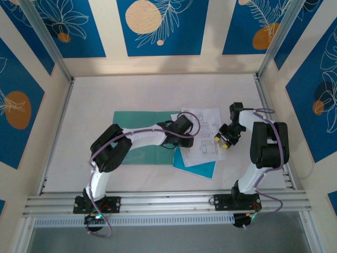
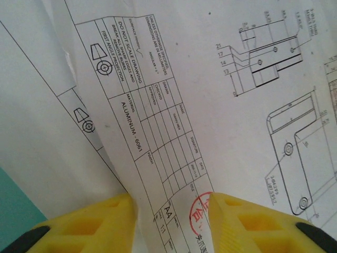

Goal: Put the files into the folder

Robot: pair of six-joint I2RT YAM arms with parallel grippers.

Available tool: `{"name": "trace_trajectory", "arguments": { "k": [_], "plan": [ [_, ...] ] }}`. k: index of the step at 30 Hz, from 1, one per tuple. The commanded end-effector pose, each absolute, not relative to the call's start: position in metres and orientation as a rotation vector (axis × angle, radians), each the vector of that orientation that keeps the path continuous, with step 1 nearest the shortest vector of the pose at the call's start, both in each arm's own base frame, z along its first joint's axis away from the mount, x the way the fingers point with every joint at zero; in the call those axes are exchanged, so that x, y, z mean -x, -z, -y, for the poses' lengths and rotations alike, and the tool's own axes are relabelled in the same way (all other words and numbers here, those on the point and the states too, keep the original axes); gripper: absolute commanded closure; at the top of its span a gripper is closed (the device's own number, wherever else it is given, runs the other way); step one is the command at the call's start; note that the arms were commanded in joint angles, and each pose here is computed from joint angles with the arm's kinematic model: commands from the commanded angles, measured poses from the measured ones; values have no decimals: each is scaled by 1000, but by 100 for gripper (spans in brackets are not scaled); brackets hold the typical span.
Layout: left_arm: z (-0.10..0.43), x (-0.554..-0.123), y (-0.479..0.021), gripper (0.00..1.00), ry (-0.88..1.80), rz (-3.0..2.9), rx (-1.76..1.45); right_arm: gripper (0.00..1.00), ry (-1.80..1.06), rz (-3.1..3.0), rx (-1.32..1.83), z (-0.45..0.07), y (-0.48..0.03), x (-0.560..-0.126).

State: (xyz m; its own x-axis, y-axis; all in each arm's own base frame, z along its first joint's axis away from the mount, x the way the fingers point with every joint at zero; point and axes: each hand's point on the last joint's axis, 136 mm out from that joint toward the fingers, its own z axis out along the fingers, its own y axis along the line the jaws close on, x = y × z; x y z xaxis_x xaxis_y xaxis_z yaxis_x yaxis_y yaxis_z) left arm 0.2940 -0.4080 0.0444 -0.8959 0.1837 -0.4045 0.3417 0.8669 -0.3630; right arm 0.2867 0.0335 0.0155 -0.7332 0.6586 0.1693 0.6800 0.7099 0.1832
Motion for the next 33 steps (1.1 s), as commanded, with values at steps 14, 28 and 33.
{"name": "trace_trajectory", "arguments": {
  "k": [14, 28, 33],
  "plan": [
    [407, -303, -72, 72, 655, -2607, -347, 61, 304, 2773, 1063, -36, -3, -273],
    [374, -303, -80, 100, 456, -2639, -297, 42, 390, 2919, 1029, -43, -33, -287],
    [342, -299, -93, 100, 335, -2638, -293, 31, 473, 3055, 986, -51, -76, -295]
  ]
}}
